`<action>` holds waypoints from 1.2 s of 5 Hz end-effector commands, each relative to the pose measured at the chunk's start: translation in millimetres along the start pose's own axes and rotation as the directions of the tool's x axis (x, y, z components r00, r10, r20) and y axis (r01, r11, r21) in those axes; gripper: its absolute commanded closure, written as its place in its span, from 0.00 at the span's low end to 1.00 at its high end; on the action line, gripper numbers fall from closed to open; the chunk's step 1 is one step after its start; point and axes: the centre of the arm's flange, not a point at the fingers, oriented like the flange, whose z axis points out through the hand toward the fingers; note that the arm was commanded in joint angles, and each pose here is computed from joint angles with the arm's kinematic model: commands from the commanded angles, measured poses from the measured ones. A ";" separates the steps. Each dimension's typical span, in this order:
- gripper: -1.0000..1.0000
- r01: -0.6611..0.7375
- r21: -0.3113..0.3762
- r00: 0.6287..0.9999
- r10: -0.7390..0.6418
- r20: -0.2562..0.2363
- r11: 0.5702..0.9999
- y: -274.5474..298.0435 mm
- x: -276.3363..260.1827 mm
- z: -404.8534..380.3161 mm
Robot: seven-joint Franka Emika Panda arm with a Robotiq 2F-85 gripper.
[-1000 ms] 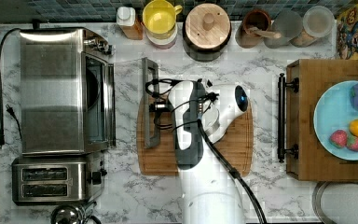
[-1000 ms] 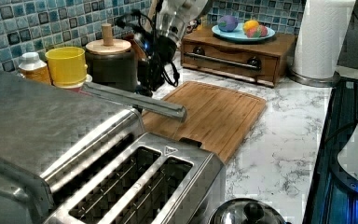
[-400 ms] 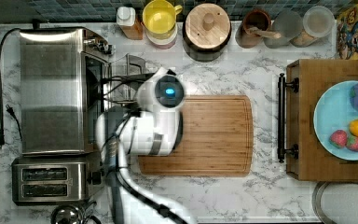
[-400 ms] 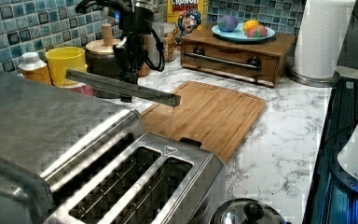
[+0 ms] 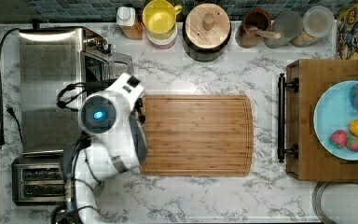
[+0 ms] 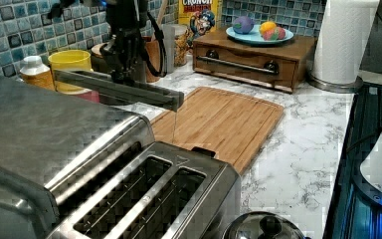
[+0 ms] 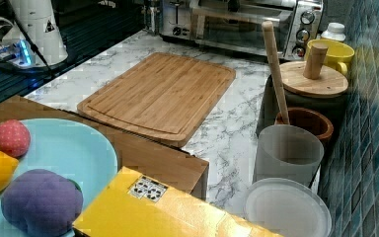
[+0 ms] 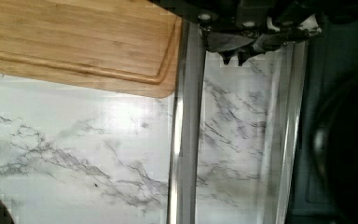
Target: Close the oven.
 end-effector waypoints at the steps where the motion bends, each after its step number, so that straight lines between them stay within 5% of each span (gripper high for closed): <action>1: 1.00 0.110 -0.126 0.979 -0.129 -0.158 0.986 -149.1 -17.4 -72.7; 2: 1.00 0.070 -0.050 0.978 -0.078 -0.196 0.996 -129.5 -14.3 -91.5; 3: 1.00 0.043 -0.081 0.944 -0.067 -0.324 0.996 -145.2 -36.8 -132.4; 4: 1.00 0.124 -0.016 0.933 -0.122 -0.338 0.992 -153.0 -52.0 -172.2; 5: 1.00 0.154 -0.001 0.945 -0.148 -0.293 0.988 -166.6 -48.6 -186.6; 6: 1.00 0.157 -0.064 0.958 -0.167 -0.231 0.986 -179.1 -37.5 -177.1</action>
